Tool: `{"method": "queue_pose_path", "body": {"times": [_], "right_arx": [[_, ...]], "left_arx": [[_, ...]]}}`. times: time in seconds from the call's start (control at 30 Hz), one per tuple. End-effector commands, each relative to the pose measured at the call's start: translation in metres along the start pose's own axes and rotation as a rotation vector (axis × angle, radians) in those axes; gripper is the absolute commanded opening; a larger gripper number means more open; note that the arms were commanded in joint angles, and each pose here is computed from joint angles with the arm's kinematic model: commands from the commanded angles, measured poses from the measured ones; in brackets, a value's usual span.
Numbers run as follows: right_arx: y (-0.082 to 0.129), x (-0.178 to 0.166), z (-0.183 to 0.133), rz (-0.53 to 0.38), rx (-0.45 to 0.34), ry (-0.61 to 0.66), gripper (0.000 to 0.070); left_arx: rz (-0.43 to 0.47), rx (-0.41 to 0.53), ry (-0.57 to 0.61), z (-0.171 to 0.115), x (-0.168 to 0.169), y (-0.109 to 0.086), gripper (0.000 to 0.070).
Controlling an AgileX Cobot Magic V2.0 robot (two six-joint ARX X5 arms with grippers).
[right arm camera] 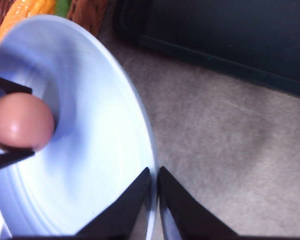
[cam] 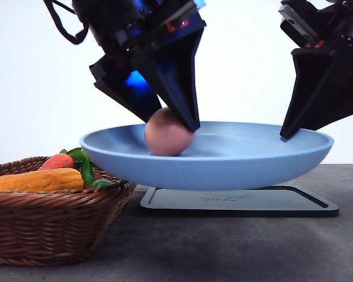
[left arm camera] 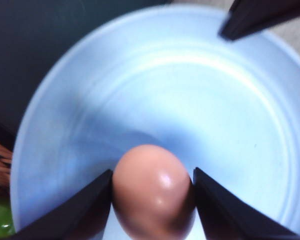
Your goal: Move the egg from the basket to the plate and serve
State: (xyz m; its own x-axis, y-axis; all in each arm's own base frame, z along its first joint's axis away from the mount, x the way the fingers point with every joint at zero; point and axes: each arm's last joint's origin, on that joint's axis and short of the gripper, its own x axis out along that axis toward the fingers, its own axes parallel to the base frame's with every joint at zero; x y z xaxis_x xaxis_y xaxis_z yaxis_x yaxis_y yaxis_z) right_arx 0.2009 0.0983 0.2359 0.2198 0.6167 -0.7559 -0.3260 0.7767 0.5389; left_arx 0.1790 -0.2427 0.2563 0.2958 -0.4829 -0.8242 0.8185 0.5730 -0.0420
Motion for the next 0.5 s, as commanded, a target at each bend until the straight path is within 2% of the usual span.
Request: {"method": "queue_pose_path", "body": {"times": [0.0, 0.23, 0.47], "right_arx": [[0.004, 0.000, 0.005, 0.018, -0.002, -0.009, 0.0000], [0.001, 0.002, 0.006, 0.031, 0.009, 0.003, 0.0000], [-0.024, -0.002, 0.021, 0.021, 0.078, -0.021, 0.0000]], "left_arx": [[-0.006, -0.001, -0.001, 0.003, 0.003, -0.004, 0.0391], [-0.004, -0.013, -0.033, 0.005, -0.012, -0.003, 0.0396], [0.006, -0.045, -0.126, 0.001, -0.064, 0.000, 0.0395]]}}
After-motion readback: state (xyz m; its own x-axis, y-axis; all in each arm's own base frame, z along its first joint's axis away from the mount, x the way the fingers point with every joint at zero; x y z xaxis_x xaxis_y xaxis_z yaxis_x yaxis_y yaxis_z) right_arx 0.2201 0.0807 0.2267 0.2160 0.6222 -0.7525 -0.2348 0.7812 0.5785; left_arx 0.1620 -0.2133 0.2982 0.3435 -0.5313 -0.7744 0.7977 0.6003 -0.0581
